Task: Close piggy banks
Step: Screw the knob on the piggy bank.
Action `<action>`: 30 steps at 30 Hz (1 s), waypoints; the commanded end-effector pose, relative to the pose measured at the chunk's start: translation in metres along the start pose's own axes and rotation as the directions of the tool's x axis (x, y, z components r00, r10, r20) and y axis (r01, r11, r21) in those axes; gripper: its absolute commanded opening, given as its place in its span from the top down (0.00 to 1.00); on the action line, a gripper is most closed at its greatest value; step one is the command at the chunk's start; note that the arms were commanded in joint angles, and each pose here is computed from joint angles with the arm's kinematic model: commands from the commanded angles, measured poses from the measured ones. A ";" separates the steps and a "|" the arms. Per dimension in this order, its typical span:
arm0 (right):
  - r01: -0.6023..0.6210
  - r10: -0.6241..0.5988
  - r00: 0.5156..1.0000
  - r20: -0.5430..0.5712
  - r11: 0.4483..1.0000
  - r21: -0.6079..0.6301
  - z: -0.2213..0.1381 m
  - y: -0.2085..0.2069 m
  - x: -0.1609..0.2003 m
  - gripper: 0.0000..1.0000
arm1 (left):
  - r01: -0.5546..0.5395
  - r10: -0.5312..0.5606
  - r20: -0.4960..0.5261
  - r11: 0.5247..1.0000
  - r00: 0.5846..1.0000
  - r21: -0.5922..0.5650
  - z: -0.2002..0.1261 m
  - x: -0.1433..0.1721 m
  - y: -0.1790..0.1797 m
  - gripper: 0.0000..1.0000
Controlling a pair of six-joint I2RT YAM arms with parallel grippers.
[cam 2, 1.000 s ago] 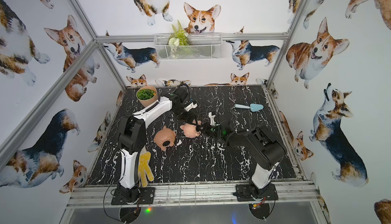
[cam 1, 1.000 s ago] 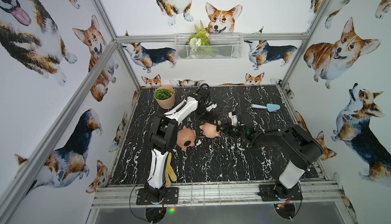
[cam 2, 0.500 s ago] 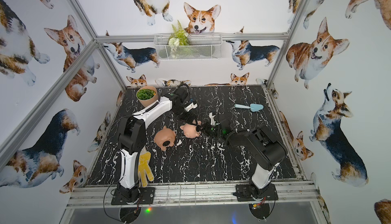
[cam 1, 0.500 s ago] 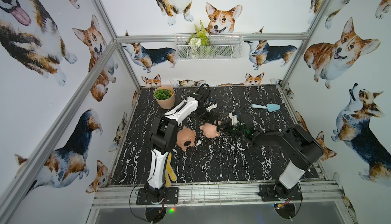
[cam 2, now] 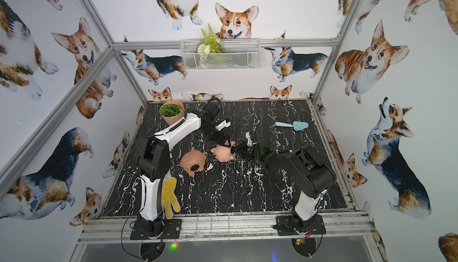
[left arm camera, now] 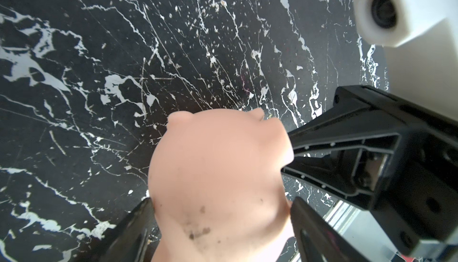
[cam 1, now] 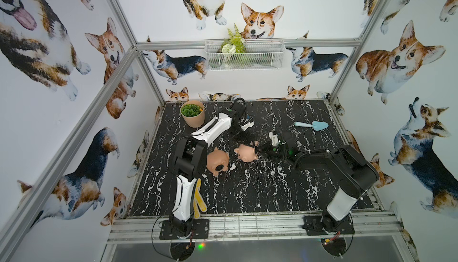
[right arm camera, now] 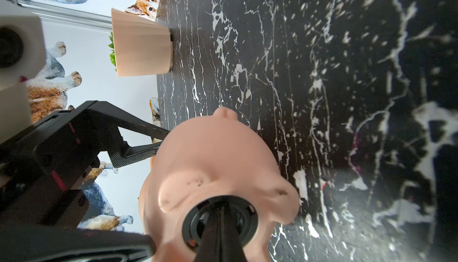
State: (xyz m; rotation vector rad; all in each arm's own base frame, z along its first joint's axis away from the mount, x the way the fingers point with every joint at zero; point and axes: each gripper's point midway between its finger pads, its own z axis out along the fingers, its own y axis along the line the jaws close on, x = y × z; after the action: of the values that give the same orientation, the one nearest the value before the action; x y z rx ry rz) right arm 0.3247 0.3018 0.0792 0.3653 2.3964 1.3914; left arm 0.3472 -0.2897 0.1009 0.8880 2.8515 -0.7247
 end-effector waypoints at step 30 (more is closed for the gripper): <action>-0.225 0.225 0.974 0.010 0.974 -0.016 0.004 -0.006 -0.006 1.00 | 0.007 -0.004 -0.087 0.999 0.996 0.034 0.010 0.028 -0.010 0.11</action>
State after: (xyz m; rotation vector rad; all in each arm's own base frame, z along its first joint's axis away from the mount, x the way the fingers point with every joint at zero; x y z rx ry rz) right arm 0.3231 0.3041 0.0750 0.5187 2.4190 1.5096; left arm 0.3444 -0.2893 0.0977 0.8904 2.8338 -0.7115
